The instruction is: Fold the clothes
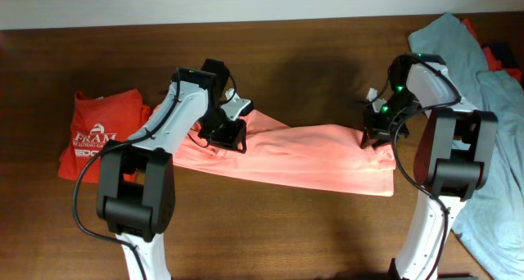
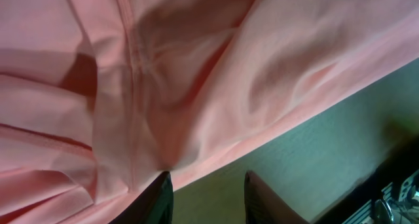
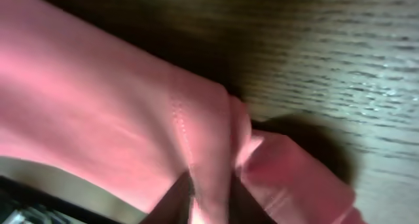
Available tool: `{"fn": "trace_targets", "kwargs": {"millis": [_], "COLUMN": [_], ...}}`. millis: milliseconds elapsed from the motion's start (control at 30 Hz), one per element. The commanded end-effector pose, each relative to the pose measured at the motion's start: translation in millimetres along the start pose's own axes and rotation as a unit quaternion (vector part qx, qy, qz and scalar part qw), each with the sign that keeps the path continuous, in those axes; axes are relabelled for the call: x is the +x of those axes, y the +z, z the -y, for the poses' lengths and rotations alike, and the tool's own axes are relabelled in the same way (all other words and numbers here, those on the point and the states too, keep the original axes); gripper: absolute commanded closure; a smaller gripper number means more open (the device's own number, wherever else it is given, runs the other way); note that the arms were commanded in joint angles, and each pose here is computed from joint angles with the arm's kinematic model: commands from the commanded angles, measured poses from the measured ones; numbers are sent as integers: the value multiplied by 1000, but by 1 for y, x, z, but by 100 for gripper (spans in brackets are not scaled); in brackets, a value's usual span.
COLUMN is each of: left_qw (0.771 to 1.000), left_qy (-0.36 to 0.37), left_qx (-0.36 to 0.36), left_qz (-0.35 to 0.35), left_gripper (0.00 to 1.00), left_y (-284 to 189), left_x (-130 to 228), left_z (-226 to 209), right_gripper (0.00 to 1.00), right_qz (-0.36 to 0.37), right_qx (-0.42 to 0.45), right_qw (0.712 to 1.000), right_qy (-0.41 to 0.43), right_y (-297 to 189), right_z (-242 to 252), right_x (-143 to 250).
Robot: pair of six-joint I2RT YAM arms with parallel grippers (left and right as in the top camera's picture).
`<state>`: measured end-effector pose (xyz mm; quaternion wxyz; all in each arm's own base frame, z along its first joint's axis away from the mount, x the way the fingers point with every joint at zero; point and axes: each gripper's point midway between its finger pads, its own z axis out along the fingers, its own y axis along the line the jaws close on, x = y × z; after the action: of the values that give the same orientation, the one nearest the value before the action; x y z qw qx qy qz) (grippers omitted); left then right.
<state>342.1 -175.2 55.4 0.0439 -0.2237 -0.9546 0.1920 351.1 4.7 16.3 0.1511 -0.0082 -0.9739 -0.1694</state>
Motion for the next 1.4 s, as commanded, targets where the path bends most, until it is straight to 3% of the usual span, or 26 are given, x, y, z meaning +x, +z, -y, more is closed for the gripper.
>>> {"fn": "trace_targets", "kwargs": {"millis": [0, 167, 200, 333, 567, 700, 1067, 1367], "left_qw": [1000, 1000, 1000, 1000, 1000, 1000, 1000, 1000], "left_qy": [0, 0, 0, 0, 0, 0, 0, 0], "left_qx": [0, 0, 0, 0, 0, 0, 0, 0], "left_qz": [1, 0, 1, 1, 1, 1, 1, 0], "left_gripper": [64, 64, 64, 64, 64, 64, 63, 64], "left_y": [1, 1, 1, 1, 1, 1, 1, 1], "left_x": [0, 0, 0, 0, 0, 0, 0, 0], "left_z": [0, 0, 0, 0, 0, 0, 0, 0], "right_gripper": [85, 90, 96, 96, 96, 96, 92, 83], "right_qz": [27, 37, 42, 82, 206, 239, 45, -48], "right_qx": [-30, -28, -27, -21, -15, -3, 110, 107], "right_qw": [999, 999, 998, 996, 976, 968, 993, 993], "right_qy": [-21, -23, -25, -32, -65, -76, -5, 13], "right_y": [-11, -11, -11, -23, -104, -138, -104, -59], "right_z": [-17, -16, -16, -15, -37, -45, 2, 15], "right_x": [-4, -9, -12, -31, -77, -80, 5, 36]}}
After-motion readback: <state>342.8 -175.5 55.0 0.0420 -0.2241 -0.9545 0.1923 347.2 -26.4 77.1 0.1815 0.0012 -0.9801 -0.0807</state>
